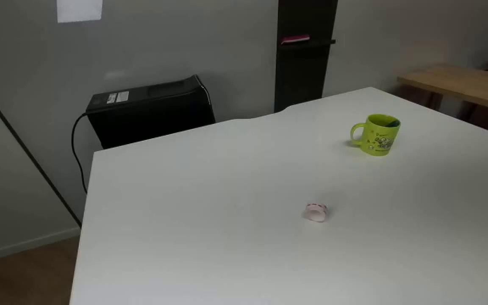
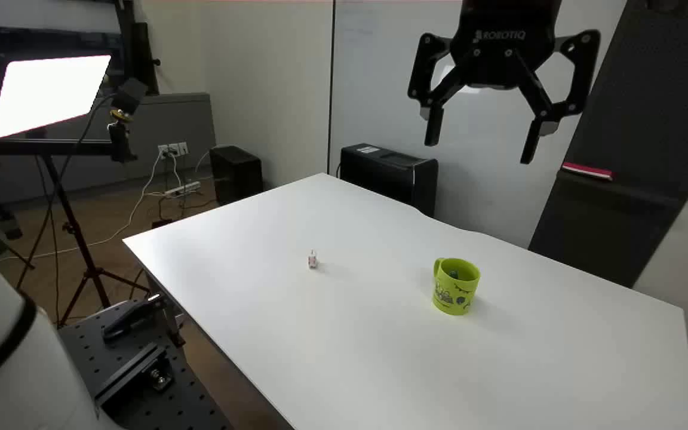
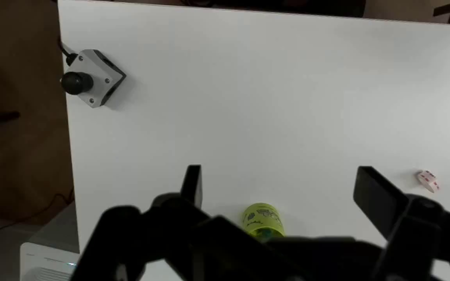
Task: Pick up the marker in the mug and put it on the table
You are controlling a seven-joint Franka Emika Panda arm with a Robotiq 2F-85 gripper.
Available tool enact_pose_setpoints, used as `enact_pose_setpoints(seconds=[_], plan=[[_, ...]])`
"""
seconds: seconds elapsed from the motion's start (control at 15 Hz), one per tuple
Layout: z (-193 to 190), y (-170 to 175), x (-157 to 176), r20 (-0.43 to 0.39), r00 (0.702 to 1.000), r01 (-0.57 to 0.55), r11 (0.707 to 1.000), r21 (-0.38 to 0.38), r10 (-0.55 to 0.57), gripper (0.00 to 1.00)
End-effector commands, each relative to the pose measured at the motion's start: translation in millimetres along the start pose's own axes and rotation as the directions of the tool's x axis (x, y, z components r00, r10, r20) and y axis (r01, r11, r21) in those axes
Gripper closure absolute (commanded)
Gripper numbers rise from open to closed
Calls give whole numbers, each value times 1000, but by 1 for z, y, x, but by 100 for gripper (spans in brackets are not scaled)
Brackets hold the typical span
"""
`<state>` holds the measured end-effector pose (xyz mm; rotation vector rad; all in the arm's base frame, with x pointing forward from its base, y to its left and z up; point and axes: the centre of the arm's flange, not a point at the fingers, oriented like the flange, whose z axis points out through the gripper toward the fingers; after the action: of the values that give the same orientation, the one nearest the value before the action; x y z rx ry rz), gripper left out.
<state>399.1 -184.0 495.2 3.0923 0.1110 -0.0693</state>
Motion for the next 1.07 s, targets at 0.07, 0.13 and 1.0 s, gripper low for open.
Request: enact_pose_setpoints(seconds=[0.07,0.13,1.0], plan=[[0,0,0,-1,1000,0,1000,0,0,0],[0,0,0,-1,1000,0,1000,0,0,0],[18,8,11,26,999,47,999,11,-47,0]])
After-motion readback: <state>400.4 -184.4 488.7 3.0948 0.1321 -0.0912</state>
